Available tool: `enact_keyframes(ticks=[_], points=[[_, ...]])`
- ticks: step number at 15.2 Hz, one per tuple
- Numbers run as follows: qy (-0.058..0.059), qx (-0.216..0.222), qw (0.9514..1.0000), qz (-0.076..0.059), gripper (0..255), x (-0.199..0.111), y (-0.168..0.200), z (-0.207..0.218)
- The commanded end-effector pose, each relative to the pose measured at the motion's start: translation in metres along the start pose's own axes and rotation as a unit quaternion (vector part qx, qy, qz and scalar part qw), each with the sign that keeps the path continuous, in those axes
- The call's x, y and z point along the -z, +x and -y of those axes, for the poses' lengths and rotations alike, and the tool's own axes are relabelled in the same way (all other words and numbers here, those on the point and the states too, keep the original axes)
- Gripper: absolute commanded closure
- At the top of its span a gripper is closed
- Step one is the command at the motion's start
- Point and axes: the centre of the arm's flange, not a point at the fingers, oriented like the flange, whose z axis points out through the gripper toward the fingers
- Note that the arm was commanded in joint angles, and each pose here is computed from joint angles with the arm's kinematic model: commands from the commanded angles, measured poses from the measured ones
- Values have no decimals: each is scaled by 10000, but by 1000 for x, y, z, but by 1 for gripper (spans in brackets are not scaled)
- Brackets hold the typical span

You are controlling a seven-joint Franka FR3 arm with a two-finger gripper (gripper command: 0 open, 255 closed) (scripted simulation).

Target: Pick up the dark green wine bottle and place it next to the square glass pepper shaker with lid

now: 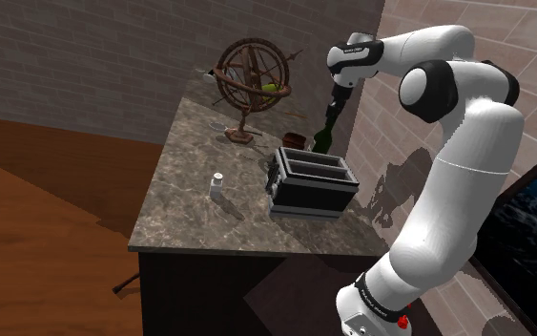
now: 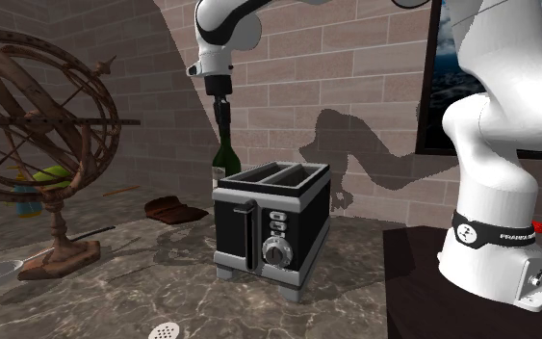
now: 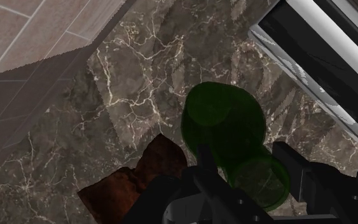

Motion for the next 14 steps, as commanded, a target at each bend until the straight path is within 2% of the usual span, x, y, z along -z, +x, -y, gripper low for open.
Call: enact_keyframes(ticks=[1, 3, 14], points=[[1, 0, 10000, 3, 255, 0, 0, 0], [1, 0, 10000, 2, 255, 0, 0, 0], [1, 0, 10000, 2, 255, 57, -5, -4]])
